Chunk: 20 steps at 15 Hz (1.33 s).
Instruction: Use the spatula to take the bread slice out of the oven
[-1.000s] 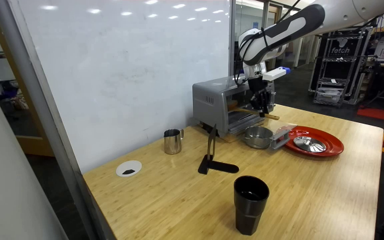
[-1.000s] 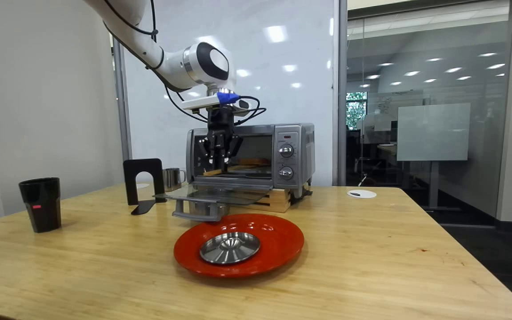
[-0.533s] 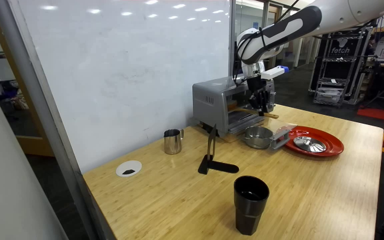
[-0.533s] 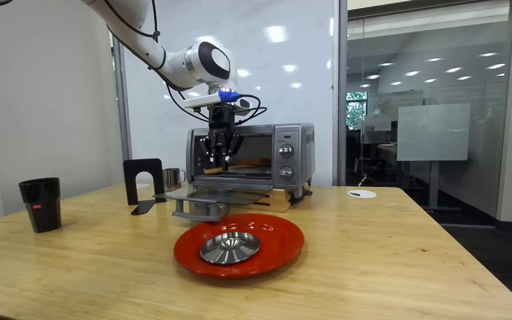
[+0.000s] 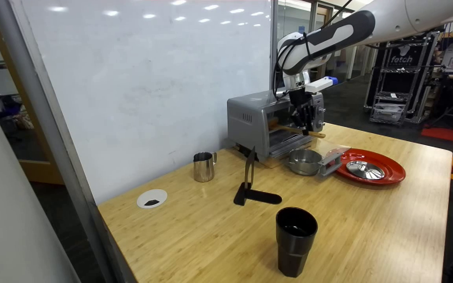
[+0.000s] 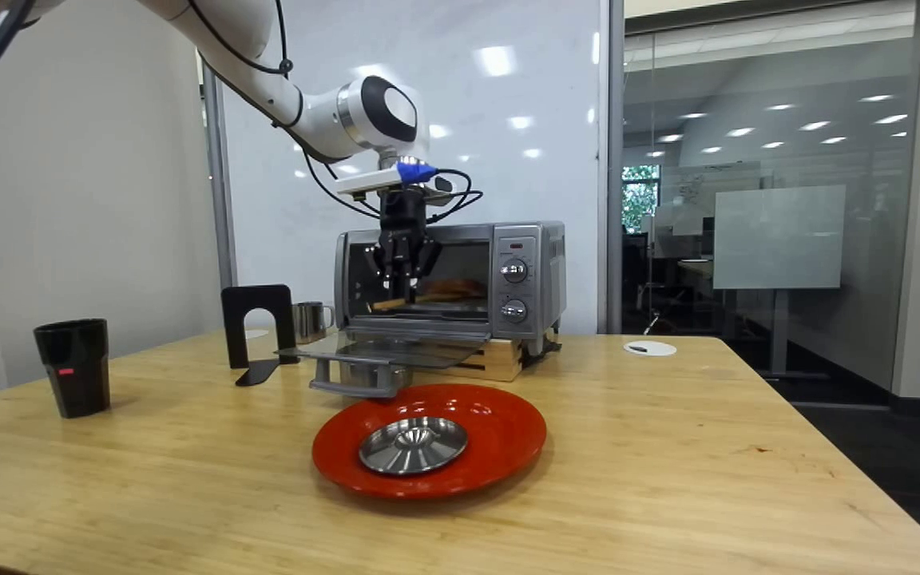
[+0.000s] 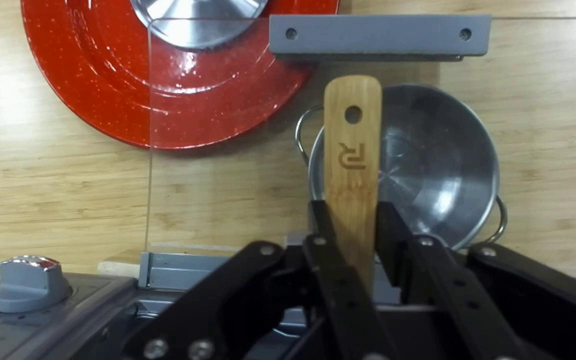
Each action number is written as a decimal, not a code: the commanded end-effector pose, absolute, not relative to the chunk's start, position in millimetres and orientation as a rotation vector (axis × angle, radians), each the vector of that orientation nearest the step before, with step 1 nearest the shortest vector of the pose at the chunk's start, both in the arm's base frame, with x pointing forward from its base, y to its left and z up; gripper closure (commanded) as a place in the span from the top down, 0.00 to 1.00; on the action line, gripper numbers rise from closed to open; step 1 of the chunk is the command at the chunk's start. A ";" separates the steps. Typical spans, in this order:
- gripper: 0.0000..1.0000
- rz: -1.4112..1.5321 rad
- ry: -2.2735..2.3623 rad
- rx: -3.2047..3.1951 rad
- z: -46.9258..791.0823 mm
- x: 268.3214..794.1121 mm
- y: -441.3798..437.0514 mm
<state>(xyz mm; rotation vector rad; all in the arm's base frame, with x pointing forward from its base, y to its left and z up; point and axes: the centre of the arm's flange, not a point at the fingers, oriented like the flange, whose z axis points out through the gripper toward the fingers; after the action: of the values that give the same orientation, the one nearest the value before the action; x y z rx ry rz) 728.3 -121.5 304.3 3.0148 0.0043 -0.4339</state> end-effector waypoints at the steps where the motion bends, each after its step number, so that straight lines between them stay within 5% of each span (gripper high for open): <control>1: 0.07 -0.402 -0.018 3.031 306.0 743.6 -131.8; 20: 0.07 -0.320 0.049 3.062 299.1 733.8 -122.3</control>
<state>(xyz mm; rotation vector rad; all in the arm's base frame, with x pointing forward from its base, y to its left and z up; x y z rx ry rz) 737.3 -128.8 297.3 3.0261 0.0011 -0.3927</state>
